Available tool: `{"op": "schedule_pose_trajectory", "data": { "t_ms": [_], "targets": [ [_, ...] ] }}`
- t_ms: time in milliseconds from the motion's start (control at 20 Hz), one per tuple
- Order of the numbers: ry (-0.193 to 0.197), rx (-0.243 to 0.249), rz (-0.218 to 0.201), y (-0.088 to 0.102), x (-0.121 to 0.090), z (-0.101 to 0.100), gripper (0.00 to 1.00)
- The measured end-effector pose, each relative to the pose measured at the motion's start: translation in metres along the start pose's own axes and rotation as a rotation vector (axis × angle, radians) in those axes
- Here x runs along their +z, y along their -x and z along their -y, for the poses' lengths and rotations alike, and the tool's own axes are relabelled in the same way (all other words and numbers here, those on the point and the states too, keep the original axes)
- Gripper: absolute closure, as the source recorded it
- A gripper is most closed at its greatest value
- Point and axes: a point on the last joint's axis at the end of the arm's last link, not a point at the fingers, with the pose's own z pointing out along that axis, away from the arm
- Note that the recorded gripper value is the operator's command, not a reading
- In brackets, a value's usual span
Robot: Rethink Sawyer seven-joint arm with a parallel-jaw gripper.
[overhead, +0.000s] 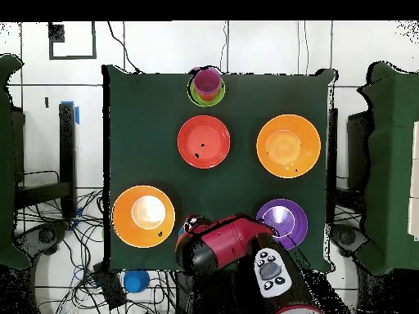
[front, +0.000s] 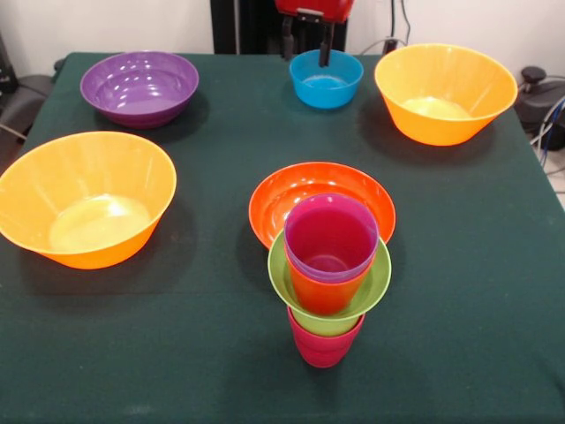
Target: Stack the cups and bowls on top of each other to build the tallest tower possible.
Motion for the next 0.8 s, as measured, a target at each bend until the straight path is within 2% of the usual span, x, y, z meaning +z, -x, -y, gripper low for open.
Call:
{"op": "schedule_pose_trajectory", "data": {
  "t_ms": [600, 800],
  "targets": [
    [-0.031, 0.005, 0.005, -0.015, 0.013, 0.039, 0.00],
    [-0.035, 0.002, -0.015, -0.031, 0.026, 0.048, 0.00]
  ]
}}
